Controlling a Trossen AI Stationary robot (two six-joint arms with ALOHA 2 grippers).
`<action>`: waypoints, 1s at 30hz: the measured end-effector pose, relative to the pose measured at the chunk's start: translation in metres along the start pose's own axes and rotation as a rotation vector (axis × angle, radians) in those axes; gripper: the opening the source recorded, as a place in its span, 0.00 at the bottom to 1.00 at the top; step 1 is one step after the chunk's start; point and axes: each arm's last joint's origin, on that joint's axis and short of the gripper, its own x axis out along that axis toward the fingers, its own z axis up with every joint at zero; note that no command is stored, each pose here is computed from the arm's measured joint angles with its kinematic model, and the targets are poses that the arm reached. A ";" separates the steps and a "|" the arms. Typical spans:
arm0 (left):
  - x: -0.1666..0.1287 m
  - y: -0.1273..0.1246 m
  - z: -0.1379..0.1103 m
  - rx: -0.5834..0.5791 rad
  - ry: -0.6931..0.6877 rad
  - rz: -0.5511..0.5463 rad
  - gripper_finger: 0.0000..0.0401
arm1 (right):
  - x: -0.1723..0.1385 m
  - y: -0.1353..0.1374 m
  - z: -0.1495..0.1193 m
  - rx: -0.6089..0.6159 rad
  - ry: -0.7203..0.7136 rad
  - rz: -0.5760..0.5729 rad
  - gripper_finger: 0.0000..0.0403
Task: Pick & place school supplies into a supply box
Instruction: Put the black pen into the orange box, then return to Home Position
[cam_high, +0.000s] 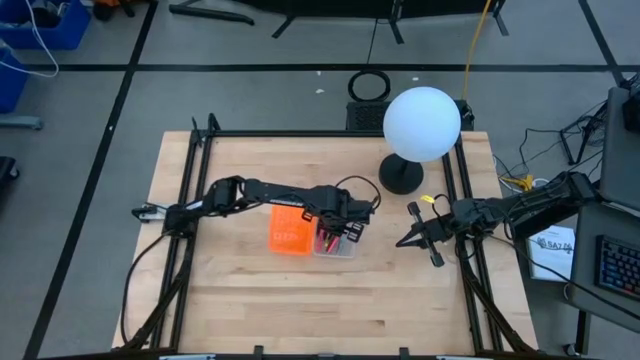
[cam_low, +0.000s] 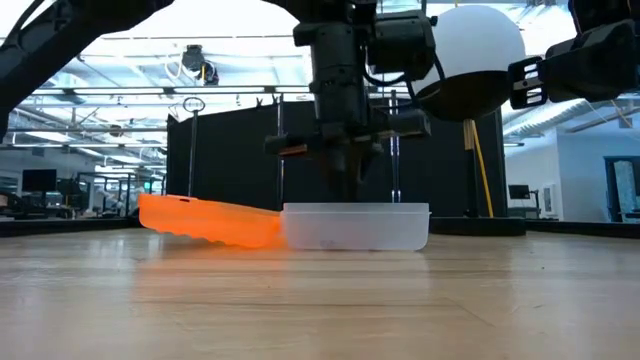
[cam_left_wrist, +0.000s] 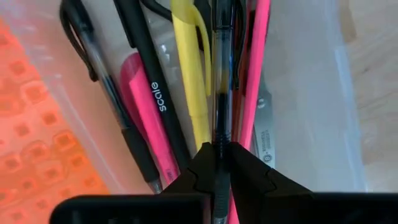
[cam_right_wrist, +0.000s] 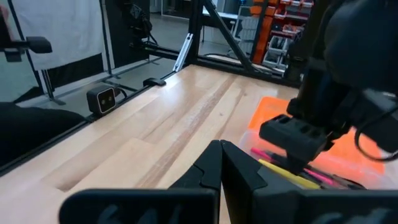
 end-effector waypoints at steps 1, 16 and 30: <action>-0.001 0.000 0.000 -0.004 -0.004 -0.002 0.08 | 0.000 0.000 0.000 0.007 0.000 0.000 0.00; -0.064 -0.001 -0.029 0.322 -0.225 0.010 0.49 | 0.000 0.002 -0.004 0.062 0.035 0.061 0.00; -0.206 0.040 -0.163 1.218 -0.757 -0.219 0.03 | -0.006 0.004 0.004 0.027 -0.146 0.116 0.00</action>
